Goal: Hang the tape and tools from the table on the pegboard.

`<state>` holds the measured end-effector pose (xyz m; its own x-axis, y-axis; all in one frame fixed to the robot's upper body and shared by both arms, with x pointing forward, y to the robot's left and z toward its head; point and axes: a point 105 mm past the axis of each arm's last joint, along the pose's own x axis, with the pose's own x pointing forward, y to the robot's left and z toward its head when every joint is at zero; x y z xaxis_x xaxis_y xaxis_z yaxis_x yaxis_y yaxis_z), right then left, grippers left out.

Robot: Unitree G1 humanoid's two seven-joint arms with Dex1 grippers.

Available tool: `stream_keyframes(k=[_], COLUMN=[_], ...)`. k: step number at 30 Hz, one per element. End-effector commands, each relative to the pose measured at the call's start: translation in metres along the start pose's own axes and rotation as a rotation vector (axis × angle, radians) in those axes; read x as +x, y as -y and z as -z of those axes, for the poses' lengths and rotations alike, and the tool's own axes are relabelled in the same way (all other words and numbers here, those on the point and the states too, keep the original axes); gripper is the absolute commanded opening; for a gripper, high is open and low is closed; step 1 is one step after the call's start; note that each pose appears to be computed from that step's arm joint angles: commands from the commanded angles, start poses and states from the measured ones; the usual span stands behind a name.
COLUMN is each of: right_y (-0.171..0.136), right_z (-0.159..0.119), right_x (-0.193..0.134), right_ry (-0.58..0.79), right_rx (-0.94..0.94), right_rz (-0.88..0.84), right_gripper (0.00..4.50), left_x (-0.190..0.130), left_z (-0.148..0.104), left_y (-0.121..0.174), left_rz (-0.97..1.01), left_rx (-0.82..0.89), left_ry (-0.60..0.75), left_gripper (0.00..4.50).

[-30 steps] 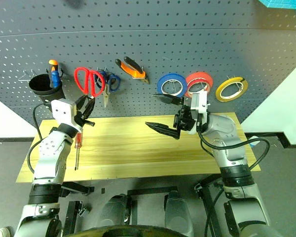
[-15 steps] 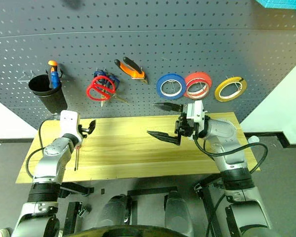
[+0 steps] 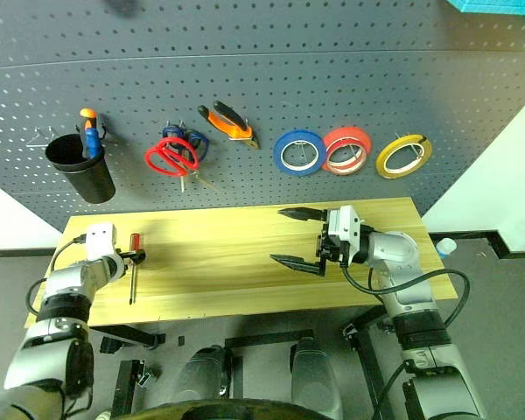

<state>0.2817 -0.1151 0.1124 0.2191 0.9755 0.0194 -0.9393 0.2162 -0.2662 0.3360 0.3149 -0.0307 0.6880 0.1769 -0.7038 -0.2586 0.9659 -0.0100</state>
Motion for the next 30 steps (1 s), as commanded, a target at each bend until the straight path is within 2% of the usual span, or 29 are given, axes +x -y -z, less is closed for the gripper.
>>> stream_keyframes(k=[1,3,7,15,19,23,26,30], right_y=[0.002,0.002,0.003,0.004,0.005,0.009,0.010,0.008], right_z=[-0.005,-0.004,-0.004,-0.003,-0.005,-0.026,-0.043,-0.071], right_x=[-0.004,-0.005,-0.006,-0.005,-0.003,0.002,0.005,0.009], right_ry=[0.006,0.003,0.001,-0.003,0.001,0.070,0.117,0.211], right_rx=[-0.035,-0.036,-0.039,-0.041,-0.051,-0.059,-0.048,0.017], right_rz=[0.017,0.023,0.038,0.046,0.046,0.033,-0.002,-0.059], right_gripper=[4.50,4.50,4.50,4.50,4.50,4.50,4.50,4.50], left_x=[0.003,0.005,0.006,0.007,0.005,-0.009,-0.033,-0.089], left_z=[-0.002,-0.002,-0.003,-0.004,-0.006,-0.009,-0.008,-0.015], left_y=[-0.006,-0.005,-0.003,-0.004,-0.009,-0.014,-0.011,0.006], left_rz=[-0.001,0.002,0.004,-0.004,0.001,0.054,0.146,0.320], left_rx=[-0.026,-0.033,-0.044,-0.041,-0.011,0.101,0.187,0.350], left_ry=[-0.005,-0.014,-0.015,-0.006,0.023,0.115,0.226,0.458], left_gripper=[4.48,4.48,3.65,0.85,0.79,0.79,0.79,0.79])
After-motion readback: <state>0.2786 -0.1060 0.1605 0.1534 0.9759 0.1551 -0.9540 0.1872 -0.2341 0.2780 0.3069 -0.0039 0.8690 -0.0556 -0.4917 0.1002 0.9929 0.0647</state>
